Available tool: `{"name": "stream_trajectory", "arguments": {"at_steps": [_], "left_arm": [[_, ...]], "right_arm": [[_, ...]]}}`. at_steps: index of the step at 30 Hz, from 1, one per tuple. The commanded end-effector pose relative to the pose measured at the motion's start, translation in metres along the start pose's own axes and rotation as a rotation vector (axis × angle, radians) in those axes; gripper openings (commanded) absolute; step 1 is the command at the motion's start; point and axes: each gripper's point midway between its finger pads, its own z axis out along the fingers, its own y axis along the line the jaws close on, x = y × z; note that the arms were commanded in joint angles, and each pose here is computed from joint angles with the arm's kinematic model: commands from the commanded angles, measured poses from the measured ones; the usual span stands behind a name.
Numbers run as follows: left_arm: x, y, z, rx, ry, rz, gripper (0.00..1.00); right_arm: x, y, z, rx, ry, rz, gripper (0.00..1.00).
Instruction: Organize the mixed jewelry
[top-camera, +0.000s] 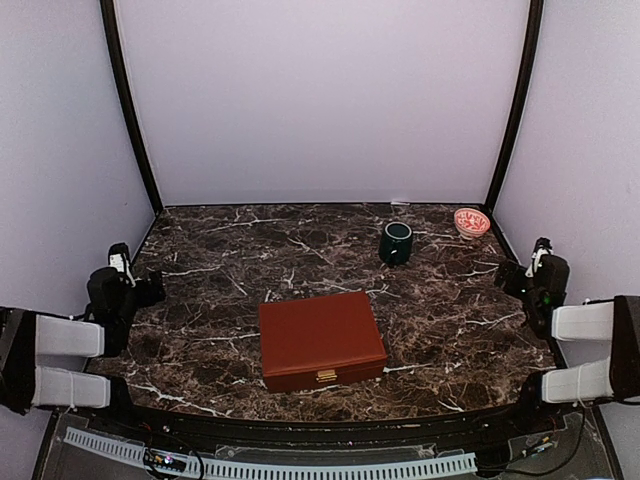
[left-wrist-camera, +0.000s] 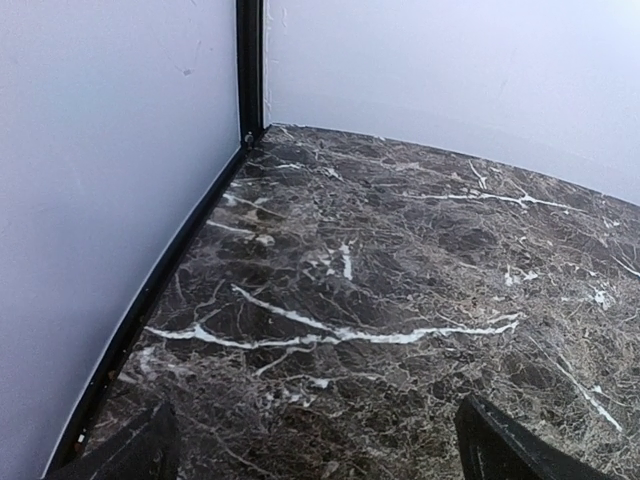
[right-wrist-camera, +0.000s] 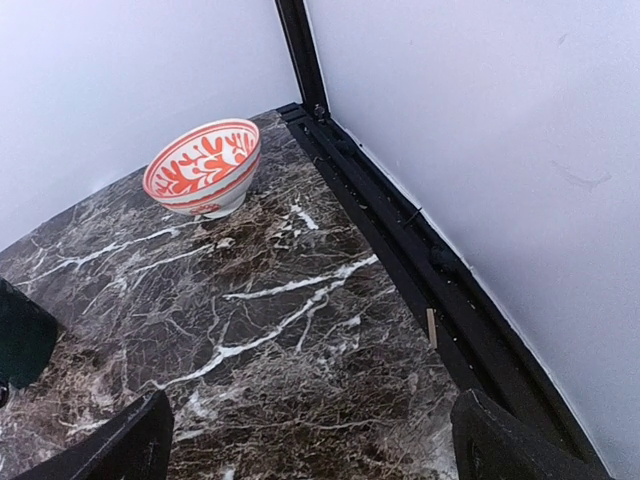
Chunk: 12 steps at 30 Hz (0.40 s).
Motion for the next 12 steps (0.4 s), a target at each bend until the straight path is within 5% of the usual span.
{"name": "stream_trajectory", "arguments": {"at_steps": [1,12], "left_arm": [[-0.021,-0.019,0.018,0.072,-0.035,0.026,0.98],[-0.023,-0.018,0.017,0.065,-0.054,0.037,0.99]], "right_arm": [[-0.028,0.002,0.003,0.020,-0.128,-0.030,0.98],[-0.031,0.015,-0.001,0.020,-0.174,-0.093,0.98]]}}
